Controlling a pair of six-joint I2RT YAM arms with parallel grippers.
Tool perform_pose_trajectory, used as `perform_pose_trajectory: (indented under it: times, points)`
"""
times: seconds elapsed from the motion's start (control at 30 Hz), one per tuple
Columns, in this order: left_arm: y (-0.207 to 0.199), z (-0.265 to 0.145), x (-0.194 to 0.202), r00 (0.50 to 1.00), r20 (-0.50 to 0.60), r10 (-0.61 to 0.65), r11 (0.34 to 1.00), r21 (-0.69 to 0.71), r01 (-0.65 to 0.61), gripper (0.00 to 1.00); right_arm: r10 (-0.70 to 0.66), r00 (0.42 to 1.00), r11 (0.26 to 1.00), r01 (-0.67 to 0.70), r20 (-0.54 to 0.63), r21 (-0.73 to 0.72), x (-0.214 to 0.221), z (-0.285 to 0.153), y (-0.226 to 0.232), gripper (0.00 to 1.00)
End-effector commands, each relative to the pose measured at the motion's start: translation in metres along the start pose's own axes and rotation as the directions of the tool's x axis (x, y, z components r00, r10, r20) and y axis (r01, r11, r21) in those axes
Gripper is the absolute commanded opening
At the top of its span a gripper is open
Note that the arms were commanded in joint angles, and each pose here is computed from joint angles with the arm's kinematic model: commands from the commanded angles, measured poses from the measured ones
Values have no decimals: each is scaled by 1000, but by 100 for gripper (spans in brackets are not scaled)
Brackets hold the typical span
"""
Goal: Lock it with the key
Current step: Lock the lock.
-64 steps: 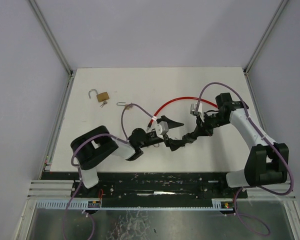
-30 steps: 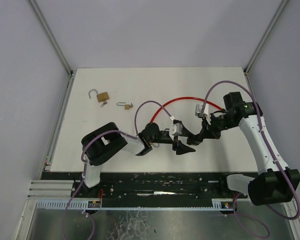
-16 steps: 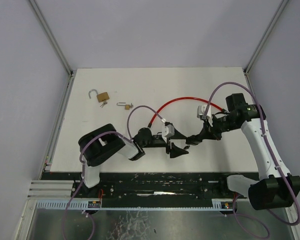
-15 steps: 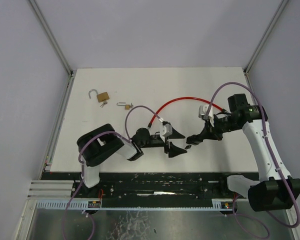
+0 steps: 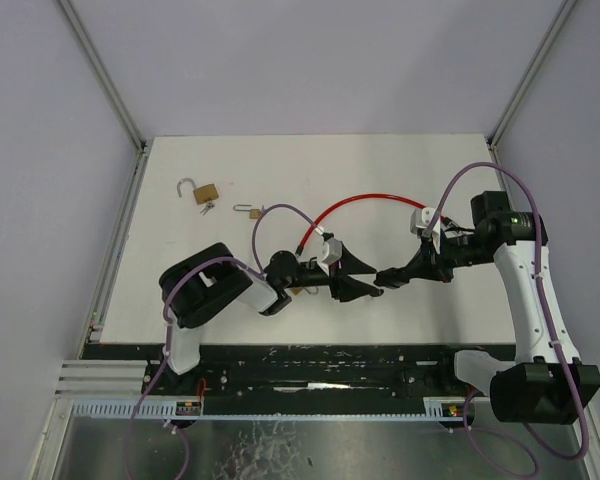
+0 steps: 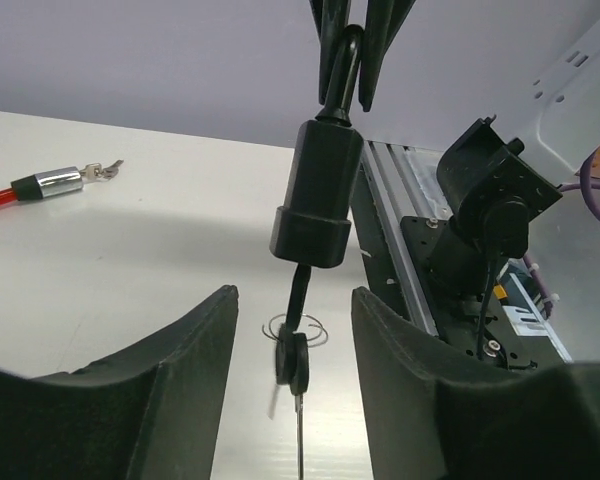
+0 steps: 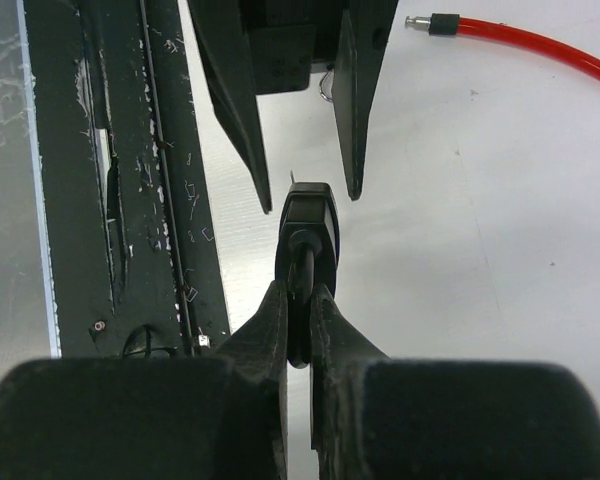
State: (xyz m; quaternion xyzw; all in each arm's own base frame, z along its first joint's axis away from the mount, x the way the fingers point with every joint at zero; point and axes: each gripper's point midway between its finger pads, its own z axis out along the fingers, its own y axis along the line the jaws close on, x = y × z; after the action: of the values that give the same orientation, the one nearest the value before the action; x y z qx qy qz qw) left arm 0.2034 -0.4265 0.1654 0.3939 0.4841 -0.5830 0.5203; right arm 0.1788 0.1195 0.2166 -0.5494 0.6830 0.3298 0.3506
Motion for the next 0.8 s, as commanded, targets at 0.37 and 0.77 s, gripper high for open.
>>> perform_pose_trajectory:
  times: [0.37,0.77]
  points:
    - [-17,19,2,1000,9,4,990,144,-6,31,-43,993,999,45,112,-19,-26,-1,5,0]
    - [3,10,5,1000,-16,-15,999,42,15,0,-103,993,993,100,49,64,-27,-14,-7,0]
